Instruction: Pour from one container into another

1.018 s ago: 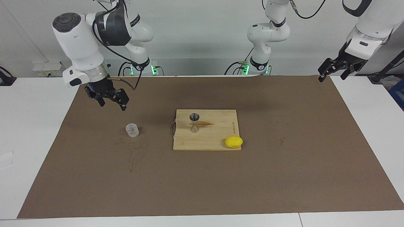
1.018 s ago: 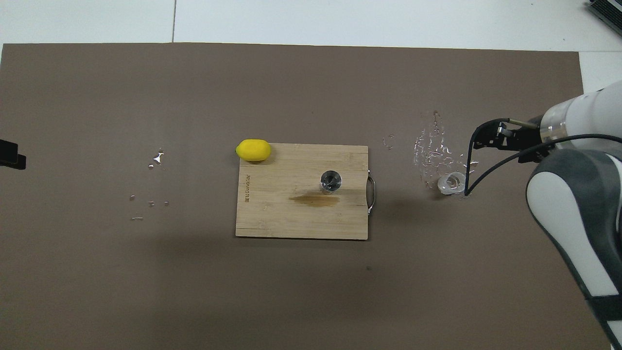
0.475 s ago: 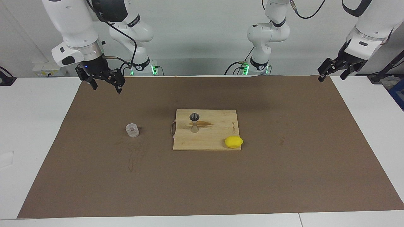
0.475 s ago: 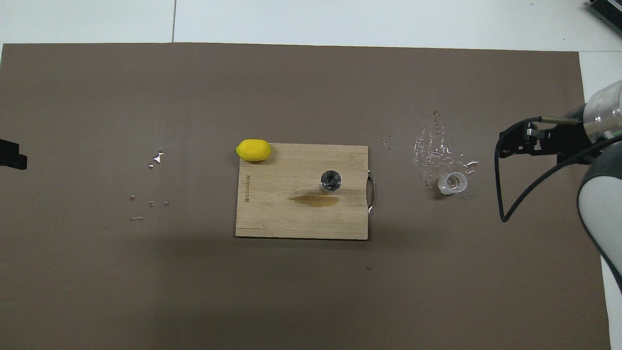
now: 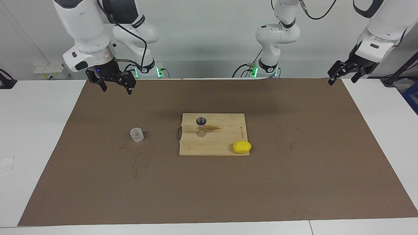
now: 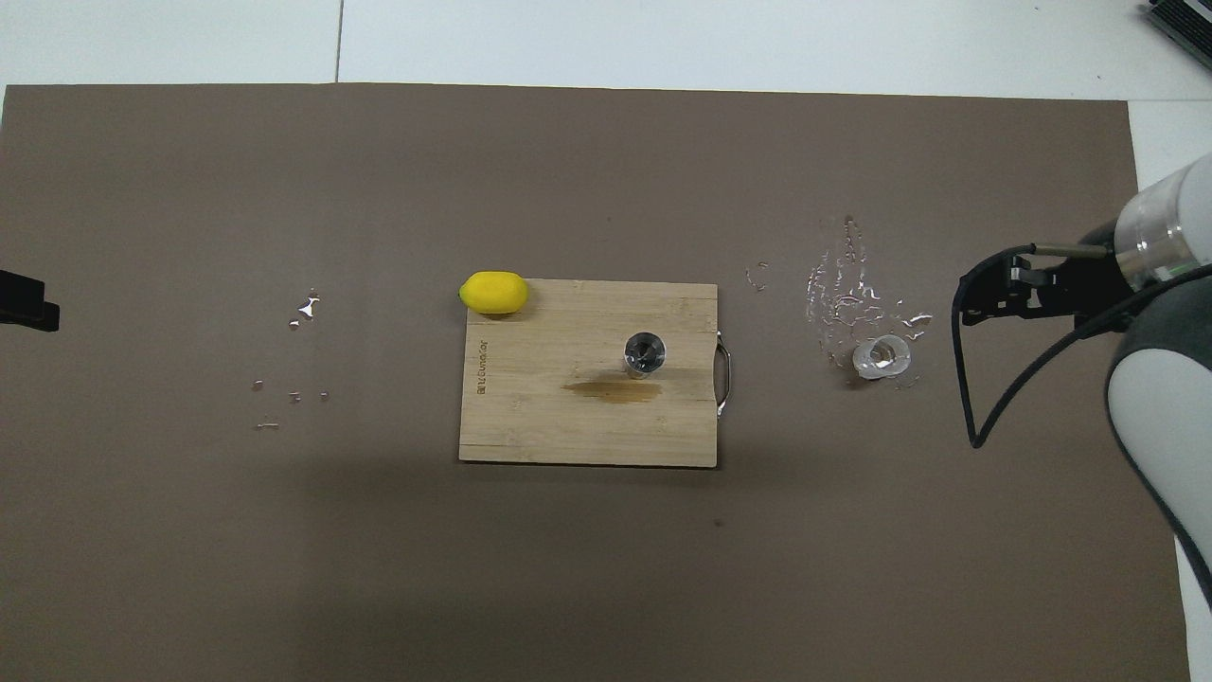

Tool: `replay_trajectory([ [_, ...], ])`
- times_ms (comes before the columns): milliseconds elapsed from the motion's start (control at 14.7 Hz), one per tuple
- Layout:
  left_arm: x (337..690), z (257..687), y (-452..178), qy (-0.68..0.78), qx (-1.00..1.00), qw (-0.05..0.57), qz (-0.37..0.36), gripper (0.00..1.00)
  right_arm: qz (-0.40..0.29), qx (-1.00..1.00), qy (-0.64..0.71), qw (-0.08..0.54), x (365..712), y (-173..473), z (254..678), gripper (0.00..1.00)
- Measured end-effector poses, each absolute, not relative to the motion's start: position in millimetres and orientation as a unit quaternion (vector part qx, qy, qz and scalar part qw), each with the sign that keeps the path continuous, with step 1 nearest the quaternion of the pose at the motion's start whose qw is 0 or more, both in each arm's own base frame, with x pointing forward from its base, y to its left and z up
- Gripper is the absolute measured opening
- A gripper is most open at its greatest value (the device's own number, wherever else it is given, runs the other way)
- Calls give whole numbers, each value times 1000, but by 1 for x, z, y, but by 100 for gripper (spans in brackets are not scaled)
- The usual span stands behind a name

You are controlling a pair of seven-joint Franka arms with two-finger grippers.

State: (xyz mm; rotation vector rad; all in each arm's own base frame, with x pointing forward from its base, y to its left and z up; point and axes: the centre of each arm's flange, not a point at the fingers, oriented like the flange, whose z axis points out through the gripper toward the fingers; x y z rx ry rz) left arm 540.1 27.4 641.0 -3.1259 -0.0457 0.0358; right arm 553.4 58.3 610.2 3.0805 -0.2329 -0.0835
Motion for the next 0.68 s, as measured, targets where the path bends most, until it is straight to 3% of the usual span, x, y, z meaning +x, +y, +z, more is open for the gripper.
replay_trajectory([
  [678,541,638,10,-16,-1000,8,11,100,-29,996,-77,24,549,56,613,100],
])
